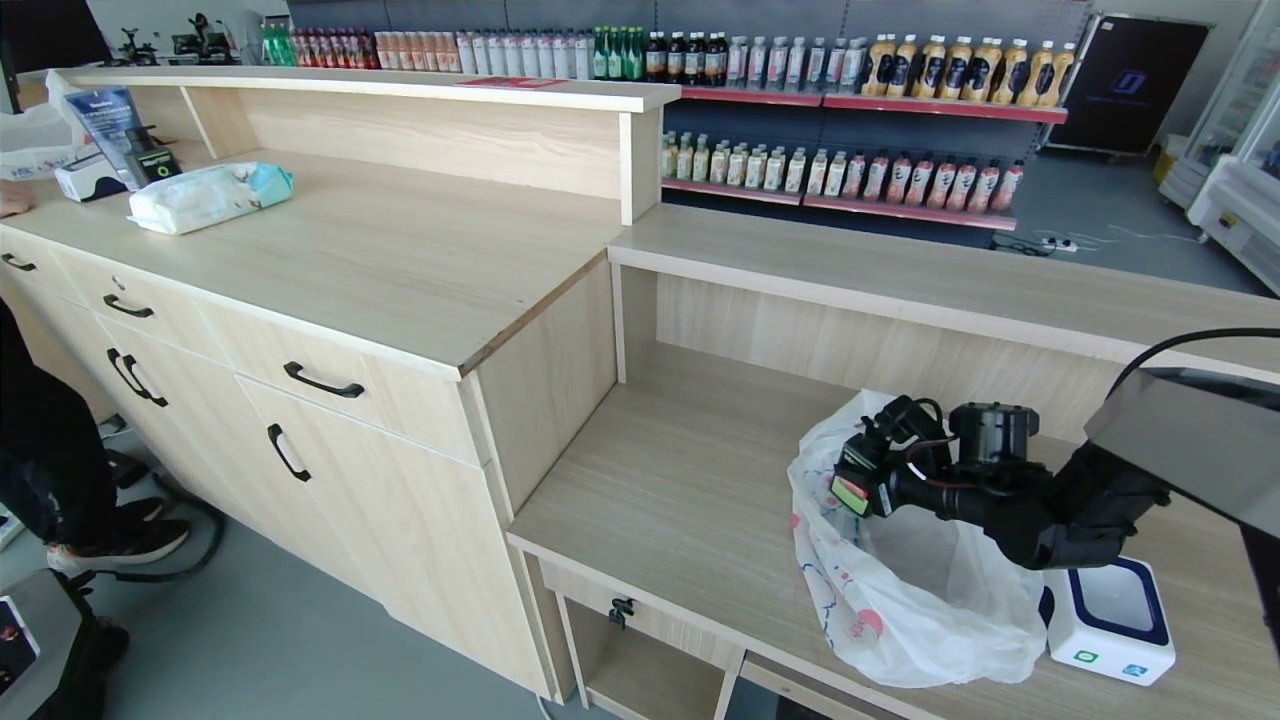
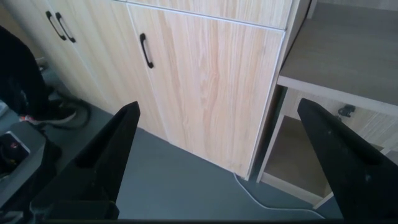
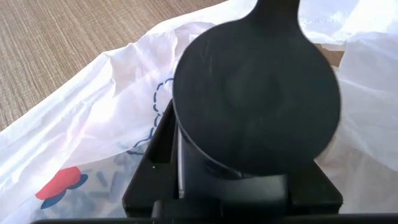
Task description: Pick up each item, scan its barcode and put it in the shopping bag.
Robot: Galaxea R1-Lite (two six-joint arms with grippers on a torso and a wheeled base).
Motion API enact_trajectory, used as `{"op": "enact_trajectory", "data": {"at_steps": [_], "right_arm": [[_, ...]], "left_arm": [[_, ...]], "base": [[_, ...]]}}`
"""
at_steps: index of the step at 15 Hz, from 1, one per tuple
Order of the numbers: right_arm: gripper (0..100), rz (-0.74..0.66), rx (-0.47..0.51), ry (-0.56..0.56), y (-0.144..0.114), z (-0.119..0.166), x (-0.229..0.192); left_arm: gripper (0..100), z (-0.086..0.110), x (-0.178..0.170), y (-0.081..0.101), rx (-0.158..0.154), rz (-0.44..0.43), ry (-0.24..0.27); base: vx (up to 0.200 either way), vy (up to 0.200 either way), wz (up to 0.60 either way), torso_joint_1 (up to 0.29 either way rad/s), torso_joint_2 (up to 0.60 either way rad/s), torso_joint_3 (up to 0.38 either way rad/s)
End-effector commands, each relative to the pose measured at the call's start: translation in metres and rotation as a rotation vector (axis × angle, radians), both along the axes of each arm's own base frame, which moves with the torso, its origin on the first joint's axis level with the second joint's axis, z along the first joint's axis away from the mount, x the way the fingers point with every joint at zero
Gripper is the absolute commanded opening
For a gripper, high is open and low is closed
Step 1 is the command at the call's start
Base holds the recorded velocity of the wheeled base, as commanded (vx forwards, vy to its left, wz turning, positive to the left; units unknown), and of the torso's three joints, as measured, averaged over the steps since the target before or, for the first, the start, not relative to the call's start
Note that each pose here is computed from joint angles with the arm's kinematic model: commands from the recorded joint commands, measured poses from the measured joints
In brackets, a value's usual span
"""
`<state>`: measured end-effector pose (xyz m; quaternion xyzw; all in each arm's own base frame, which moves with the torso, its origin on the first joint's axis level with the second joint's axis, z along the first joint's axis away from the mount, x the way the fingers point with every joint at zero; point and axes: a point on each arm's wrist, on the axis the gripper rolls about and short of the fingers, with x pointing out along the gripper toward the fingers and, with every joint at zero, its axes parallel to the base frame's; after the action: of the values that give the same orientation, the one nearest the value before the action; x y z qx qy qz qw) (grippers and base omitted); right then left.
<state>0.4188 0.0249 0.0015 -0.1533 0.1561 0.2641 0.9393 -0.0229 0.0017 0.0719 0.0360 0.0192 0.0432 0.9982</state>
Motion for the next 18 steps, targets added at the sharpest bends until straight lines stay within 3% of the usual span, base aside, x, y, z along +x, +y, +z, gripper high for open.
{"op": "enact_trajectory", "data": {"at_steps": [1, 3, 4, 8, 11, 16, 18], "right_arm": [[0, -0.001, -0.002, 0.017, 0.0, -0.005, 0.0], [0, -0.003, -0.002, 0.021, -0.001, -0.006, -0.001], [100, -0.005, -0.001, 0.023, -0.001, -0.006, -0.002], [100, -0.013, 0.003, 0.011, -0.005, -0.001, -0.001], [100, -0.019, 0.008, -0.016, -0.007, 0.018, -0.003], [100, -0.012, 0.002, -0.108, -0.005, 0.114, -0.038], [100, -0.013, -0.001, -0.108, -0.005, 0.137, -0.065]], "left_arm": [[100, 0.0, 0.0, 0.0, 0.0, 0.0, 0.0], [100, 0.0, 0.0, 0.0, 0.0, 0.0, 0.0], [100, 0.0, 0.0, 0.0, 0.0, 0.0, 0.0], [100, 0.0, 0.0, 0.0, 0.0, 0.0, 0.0], [100, 0.0, 0.0, 0.0, 0.0, 0.0, 0.0], [100, 0.0, 0.0, 0.0, 0.0, 0.001, 0.0], [100, 0.0, 0.0, 0.0, 0.0, 0.0, 0.0]], "base": [[0.0, 0.0, 0.0, 0.0, 0.0, 0.0], [0.0, 0.0, 0.0, 0.0, 0.0, 0.0], [0.0, 0.0, 0.0, 0.0, 0.0, 0.0], [0.0, 0.0, 0.0, 0.0, 0.0, 0.0], [0.0, 0.0, 0.0, 0.0, 0.0, 0.0], [0.0, 0.0, 0.0, 0.0, 0.0, 0.0], [0.0, 0.0, 0.0, 0.0, 0.0, 0.0]]}}
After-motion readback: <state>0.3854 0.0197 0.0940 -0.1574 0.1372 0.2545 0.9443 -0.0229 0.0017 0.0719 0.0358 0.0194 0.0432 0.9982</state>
